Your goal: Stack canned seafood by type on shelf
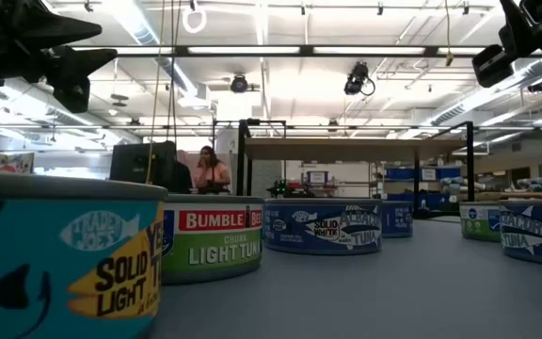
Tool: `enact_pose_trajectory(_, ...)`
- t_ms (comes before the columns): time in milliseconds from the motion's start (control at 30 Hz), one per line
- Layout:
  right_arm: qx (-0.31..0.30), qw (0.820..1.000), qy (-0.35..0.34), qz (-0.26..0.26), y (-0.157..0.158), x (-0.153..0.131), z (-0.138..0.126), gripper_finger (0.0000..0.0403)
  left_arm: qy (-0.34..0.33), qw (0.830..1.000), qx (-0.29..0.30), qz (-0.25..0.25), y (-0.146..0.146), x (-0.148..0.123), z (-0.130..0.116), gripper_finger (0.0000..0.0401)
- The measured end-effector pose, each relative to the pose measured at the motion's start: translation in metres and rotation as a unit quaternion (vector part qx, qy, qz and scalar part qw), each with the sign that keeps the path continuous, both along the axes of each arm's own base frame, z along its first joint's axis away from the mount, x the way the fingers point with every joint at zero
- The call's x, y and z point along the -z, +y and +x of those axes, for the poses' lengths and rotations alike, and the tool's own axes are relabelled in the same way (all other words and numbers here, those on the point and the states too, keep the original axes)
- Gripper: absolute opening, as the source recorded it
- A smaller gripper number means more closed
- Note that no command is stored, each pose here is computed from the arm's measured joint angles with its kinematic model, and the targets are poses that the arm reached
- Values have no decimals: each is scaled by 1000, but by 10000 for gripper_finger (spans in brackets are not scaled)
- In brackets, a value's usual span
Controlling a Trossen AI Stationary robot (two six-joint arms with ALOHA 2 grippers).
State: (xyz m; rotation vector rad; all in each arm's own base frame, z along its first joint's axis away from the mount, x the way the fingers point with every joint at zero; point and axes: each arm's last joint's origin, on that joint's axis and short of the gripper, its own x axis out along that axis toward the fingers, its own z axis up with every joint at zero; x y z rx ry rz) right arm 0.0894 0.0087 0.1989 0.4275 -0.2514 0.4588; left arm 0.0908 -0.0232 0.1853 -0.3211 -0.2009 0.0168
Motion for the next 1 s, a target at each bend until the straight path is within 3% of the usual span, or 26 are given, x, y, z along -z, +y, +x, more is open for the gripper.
enact_pose_trajectory(300,0,1000,0,0,0,0,0,138,-15,1000,0,-6,0,-3,0,172)
enact_pose_trajectory(667,0,1000,0,0,0,0,0,138,-78,996,-9,-35,2,-15,-4,172)
enact_pose_trajectory(933,3,1000,-1,1,0,0,0,138,-192,969,-92,-122,12,-37,-17,172)
enact_pose_trajectory(1000,28,999,-14,13,-2,-3,0,138,-207,962,-110,-140,14,-39,-19,172)
